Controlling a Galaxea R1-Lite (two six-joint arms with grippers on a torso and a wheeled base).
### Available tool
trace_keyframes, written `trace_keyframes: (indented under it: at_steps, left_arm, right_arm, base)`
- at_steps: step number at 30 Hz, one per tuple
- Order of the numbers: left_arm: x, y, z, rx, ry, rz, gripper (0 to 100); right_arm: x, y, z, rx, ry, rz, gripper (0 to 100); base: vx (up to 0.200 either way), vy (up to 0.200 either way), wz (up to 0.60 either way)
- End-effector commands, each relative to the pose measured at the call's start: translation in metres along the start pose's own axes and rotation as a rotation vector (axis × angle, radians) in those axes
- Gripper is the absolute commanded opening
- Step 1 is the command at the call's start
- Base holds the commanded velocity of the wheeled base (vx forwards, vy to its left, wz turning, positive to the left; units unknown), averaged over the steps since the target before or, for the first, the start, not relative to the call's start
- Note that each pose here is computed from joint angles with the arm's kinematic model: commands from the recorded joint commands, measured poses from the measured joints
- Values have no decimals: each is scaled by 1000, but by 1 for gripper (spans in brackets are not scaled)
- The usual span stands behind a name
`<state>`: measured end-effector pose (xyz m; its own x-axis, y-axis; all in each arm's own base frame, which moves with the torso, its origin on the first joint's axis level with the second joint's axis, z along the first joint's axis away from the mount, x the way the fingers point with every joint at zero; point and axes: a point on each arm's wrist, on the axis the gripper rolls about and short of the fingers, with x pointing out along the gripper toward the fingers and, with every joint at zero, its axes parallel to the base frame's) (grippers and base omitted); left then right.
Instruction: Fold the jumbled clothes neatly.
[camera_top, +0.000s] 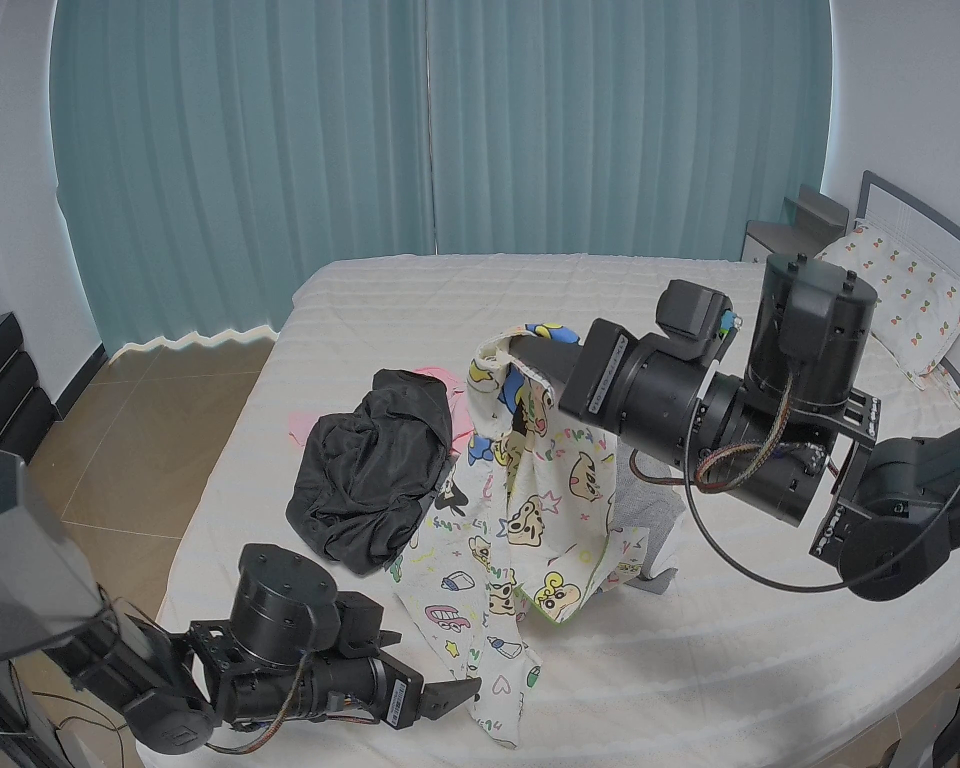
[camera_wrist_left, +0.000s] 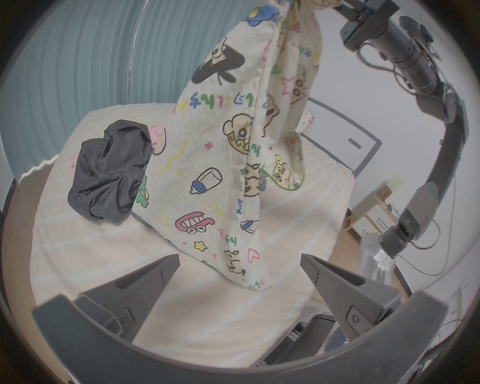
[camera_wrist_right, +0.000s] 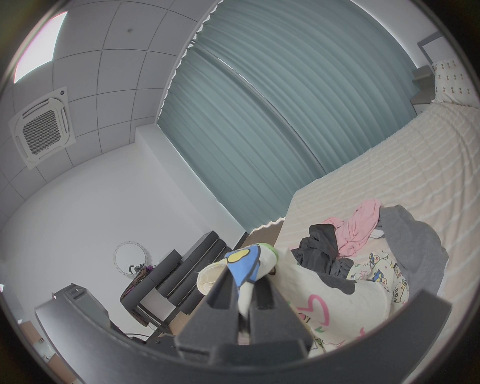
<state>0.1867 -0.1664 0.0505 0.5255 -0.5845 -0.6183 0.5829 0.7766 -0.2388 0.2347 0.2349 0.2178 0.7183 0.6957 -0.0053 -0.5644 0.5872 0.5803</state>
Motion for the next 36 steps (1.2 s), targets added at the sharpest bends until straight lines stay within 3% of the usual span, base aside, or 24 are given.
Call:
trace_keyframes:
  at_steps: [1,7,10,16,25,32,36]
  left_arm:
    - [18,4,-19,-9,83,23,100]
    - [19,-12,-19,-79,50,-50,100]
    - [28,-12,-22,-73,56,-49,100]
    - [52,-8,-26,-67,-35,-47,100]
    - [78,0,-39,-76,-106,-50,100]
    - [83,1,-39,-77,-113,-38,100]
    - [101,5,-35,-94,-167,45,100]
  right_arm:
    - [-1,-3,0,7,3,-7,0]
    - [-1,-2,2,27,-4,-4,0]
    - [-1,-1,2,34,-2,-1,0]
    - [-2,3,0,34,1,13,0]
    - [-9,28,-1,37,5,88,0]
    - [-7,31,-2,38,6,97,0]
    - [-9,35,-3,39,10,110,0]
  base:
    - [0,0,0]
    - [0,0,0]
    - [0,0,0]
    - [0,0,0]
    - [0,0,0]
    - [0,0,0]
    - [0,0,0]
